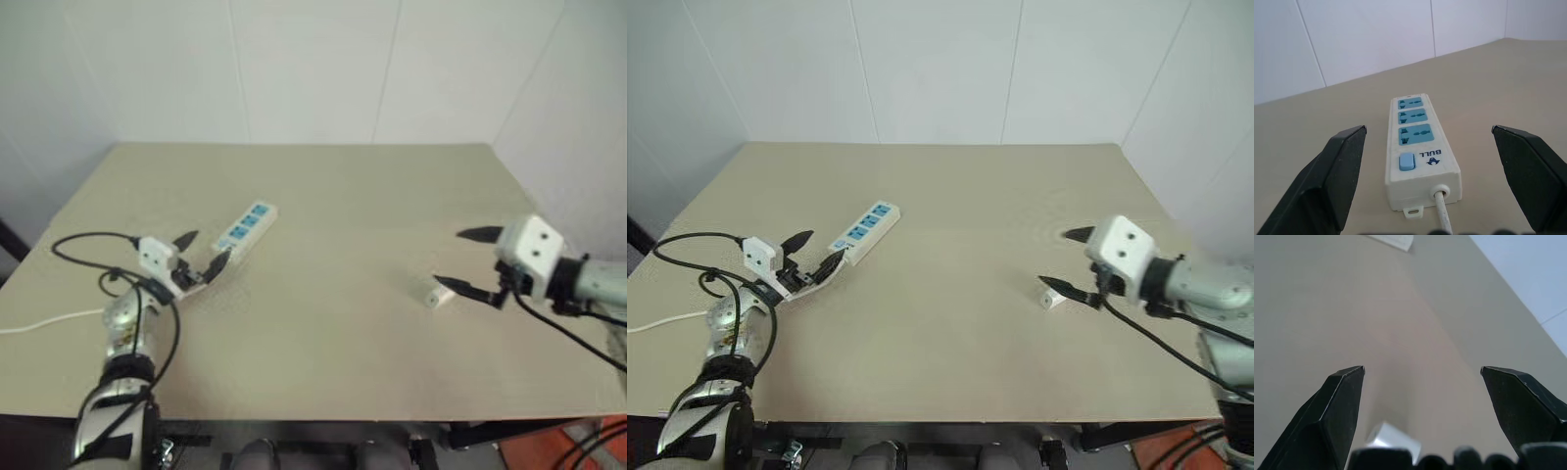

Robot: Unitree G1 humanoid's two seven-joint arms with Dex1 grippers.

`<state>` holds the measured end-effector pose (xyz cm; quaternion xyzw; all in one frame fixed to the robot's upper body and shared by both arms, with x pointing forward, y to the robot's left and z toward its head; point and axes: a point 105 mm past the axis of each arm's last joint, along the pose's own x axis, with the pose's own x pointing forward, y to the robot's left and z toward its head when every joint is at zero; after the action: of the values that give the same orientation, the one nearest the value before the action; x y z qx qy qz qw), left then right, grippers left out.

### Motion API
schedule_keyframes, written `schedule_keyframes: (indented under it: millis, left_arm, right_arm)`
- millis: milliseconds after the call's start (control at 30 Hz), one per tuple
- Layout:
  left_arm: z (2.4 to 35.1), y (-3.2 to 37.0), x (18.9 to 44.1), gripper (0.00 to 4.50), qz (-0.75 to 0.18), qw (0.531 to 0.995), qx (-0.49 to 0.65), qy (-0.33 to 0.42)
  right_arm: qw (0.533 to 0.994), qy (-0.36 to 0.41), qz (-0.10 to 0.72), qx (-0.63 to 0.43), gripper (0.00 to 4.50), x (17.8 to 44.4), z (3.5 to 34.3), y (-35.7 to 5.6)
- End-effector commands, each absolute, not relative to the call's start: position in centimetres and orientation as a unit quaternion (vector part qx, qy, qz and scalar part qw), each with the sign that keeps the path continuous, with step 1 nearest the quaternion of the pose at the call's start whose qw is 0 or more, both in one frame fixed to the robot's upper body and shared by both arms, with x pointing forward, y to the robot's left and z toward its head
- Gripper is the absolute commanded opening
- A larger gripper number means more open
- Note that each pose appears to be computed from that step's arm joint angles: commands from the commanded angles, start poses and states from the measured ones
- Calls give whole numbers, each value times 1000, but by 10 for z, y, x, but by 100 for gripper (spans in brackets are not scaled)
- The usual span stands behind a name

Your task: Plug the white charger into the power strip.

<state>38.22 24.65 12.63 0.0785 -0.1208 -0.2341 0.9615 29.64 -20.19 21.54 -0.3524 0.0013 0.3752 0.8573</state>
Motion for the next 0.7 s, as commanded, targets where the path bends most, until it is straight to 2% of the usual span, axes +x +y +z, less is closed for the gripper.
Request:
schedule_keyframes:
  millis: [33,267,700]
  left_arm:
    - [135,243,393,447,-207,965,85,-138]
    - [132,234,402,447,-205,969,56,-130]
    - [120,228,417,447,-187,977,58,-80]
  right_arm:
    - [846,-27,401,-350,450,291,223,-170]
    - [835,-32,433,-337,450,289,219,-138]
    - [821,-24,459,-338,450,284,210,-120]
